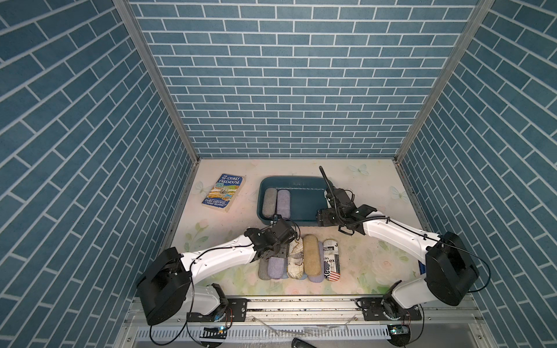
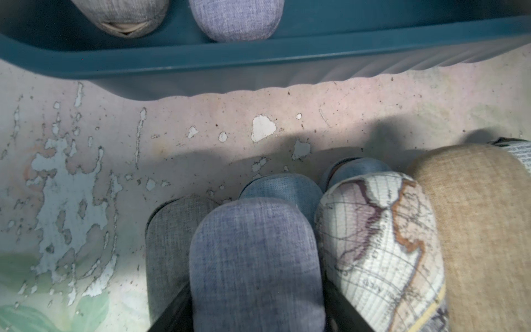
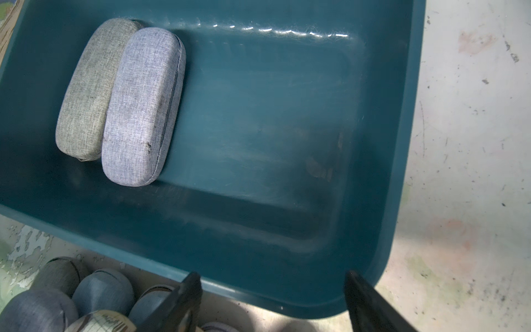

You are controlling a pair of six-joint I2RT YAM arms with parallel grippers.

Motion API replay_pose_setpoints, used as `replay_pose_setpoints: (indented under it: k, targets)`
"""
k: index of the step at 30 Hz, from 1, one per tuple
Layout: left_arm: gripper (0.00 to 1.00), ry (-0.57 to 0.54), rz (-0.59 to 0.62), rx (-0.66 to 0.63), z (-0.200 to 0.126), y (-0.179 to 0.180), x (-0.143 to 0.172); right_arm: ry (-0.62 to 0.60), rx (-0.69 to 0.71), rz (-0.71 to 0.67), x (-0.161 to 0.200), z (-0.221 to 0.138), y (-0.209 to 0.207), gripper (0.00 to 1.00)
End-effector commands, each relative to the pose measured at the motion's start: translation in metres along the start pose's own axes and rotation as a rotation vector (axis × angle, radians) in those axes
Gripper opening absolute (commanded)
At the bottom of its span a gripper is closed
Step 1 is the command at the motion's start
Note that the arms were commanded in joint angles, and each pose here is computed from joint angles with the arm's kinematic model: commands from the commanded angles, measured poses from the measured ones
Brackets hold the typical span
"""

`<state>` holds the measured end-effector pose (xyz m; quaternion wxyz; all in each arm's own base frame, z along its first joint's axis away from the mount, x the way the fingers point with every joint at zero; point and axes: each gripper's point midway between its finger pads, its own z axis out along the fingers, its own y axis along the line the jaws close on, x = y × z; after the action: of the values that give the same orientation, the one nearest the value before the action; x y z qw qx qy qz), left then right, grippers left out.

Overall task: Put the glasses cases into the storage boxes
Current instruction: Pick up the glasses case.

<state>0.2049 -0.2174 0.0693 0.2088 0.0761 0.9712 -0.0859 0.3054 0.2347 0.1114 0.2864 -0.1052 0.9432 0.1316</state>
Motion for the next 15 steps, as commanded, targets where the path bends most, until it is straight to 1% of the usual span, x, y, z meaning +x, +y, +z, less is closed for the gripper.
replay_pose_setpoints:
  k: [1, 8, 15]
  targets:
    - [0.63, -0.007, 0.007, -0.017, -0.008, 0.003, -0.002, 0.007, 0.004, 0.038, 0.003, 0.003, -0.003, 0.79]
    - [0.62, -0.078, 0.012, -0.018, -0.037, 0.004, -0.022, 0.006, 0.001, 0.046, 0.003, 0.004, -0.003, 0.79]
    - [0.61, -0.196, 0.032, -0.013, -0.084, 0.001, -0.061, -0.004, 0.001, 0.053, 0.002, 0.003, -0.004, 0.79]
